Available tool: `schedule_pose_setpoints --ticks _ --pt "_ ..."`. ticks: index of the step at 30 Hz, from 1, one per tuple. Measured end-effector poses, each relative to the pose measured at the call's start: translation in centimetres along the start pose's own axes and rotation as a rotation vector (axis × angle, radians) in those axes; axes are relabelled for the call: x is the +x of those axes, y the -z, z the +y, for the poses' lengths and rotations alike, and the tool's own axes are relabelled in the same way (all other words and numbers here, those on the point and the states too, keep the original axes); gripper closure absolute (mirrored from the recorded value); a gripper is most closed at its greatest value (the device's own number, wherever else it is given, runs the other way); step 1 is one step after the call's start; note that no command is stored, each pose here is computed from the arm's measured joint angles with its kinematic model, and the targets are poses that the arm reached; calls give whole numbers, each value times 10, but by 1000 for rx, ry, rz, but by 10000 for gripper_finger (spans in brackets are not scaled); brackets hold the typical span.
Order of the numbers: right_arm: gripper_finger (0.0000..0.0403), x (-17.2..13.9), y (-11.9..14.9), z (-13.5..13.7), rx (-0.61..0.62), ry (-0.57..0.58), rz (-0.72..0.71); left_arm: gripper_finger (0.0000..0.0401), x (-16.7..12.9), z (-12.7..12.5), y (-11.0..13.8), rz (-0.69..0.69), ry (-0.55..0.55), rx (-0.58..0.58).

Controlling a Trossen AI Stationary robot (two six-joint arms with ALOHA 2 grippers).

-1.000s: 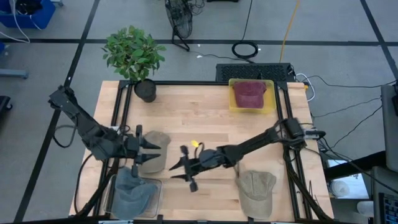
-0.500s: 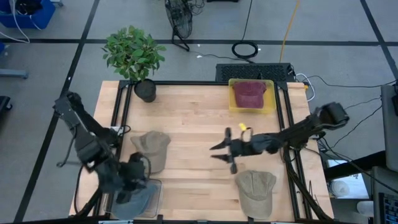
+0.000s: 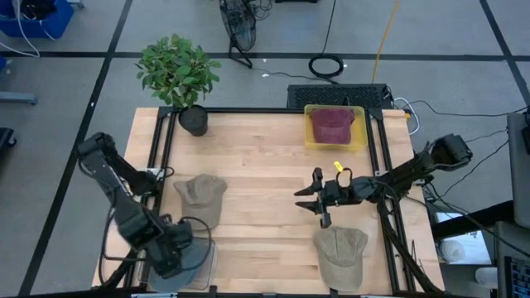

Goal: Pick & Place hat
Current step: Adjust the gray caps in the transparent bin

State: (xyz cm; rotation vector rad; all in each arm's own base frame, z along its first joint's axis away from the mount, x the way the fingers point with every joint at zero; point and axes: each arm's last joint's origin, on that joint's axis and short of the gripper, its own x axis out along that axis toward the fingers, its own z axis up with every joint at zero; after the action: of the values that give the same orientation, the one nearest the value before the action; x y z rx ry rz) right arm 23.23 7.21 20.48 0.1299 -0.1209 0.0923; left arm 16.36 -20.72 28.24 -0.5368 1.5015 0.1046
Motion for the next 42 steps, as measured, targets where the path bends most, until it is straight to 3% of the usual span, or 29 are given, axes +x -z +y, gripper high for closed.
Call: schedule_pose_setpoints --ticks 9,15,20,27,38,42 --pt "282 0 -1 -1 3 32 -15 284 56 9 -12 211 234 -73" --pt "282 0 -1 -1 3 43 -15 284 64 9 -11 282 304 -100" --pt "282 0 0 -1 0 44 -2 284 56 19 -15 248 261 -127" --pt "282 0 0 -1 3 44 0 284 56 44 -13 309 23 -280" --pt "282 0 2 -1 6 45 14 284 58 45 -12 284 7 -303" --pt "282 0 2 -1 1 45 14 284 55 49 -20 261 25 -237"
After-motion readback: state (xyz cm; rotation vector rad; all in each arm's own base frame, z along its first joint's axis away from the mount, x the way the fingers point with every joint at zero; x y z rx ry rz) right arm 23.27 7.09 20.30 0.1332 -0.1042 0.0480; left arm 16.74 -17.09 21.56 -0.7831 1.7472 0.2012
